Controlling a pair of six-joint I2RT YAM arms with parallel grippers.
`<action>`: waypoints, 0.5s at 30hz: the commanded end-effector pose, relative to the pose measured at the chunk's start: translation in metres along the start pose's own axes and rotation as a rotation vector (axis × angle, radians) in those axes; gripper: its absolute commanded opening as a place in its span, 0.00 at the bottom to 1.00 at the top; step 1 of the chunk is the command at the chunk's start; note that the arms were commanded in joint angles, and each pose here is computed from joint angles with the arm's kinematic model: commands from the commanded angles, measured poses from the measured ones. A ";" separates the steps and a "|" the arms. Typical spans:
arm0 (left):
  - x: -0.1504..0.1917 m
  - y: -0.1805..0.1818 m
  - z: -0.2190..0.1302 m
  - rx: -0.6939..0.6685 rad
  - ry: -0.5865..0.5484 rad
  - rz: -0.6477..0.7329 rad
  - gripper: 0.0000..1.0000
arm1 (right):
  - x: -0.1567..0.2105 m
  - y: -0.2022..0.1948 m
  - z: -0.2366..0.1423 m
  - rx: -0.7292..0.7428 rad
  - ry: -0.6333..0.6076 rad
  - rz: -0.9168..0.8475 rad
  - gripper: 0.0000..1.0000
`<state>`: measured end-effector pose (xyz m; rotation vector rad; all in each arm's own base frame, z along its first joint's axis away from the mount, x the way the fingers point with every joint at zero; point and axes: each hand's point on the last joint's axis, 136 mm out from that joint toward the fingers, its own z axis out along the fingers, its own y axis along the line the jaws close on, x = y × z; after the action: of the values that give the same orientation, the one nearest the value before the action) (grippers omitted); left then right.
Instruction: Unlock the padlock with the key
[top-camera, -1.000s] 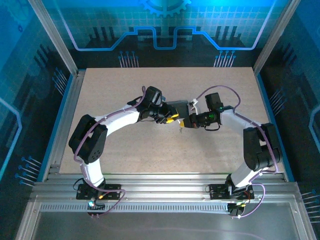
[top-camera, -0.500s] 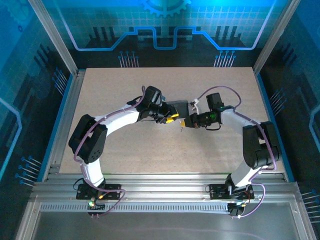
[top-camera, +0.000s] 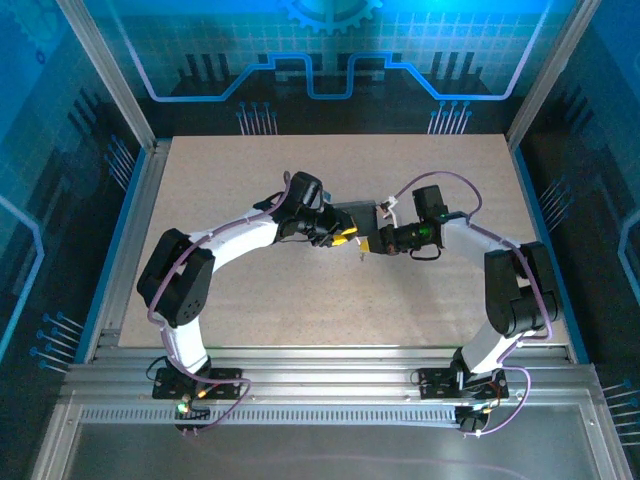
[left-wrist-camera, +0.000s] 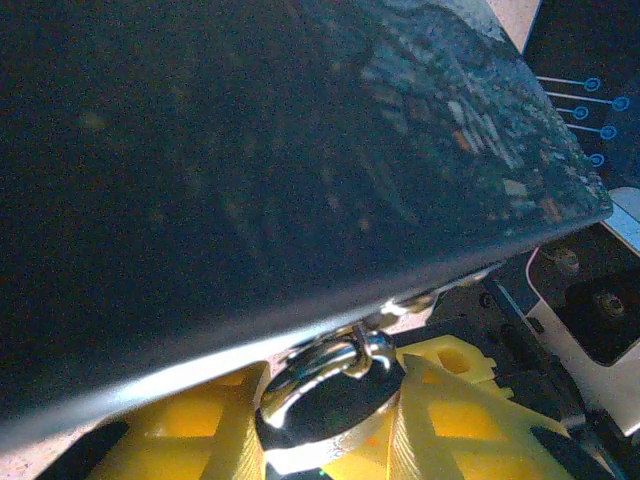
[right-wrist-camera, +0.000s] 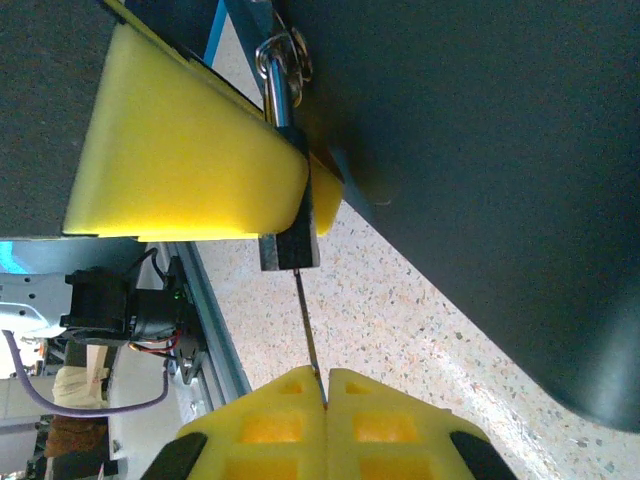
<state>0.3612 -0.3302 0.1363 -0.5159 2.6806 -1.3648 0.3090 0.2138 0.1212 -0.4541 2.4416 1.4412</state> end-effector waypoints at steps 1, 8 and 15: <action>0.010 -0.027 -0.015 0.084 0.033 0.072 0.01 | -0.008 0.006 0.002 -0.046 -0.008 -0.014 0.00; 0.016 -0.032 -0.016 0.112 0.062 0.112 0.01 | -0.010 0.015 0.004 -0.104 -0.008 -0.020 0.00; 0.023 -0.034 -0.021 0.126 0.099 0.222 0.00 | -0.012 0.020 -0.001 -0.150 -0.017 0.006 0.00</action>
<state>0.3574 -0.3308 0.1426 -0.3688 2.6759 -1.4062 0.3073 0.2205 0.1252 -0.4396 2.4144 1.5551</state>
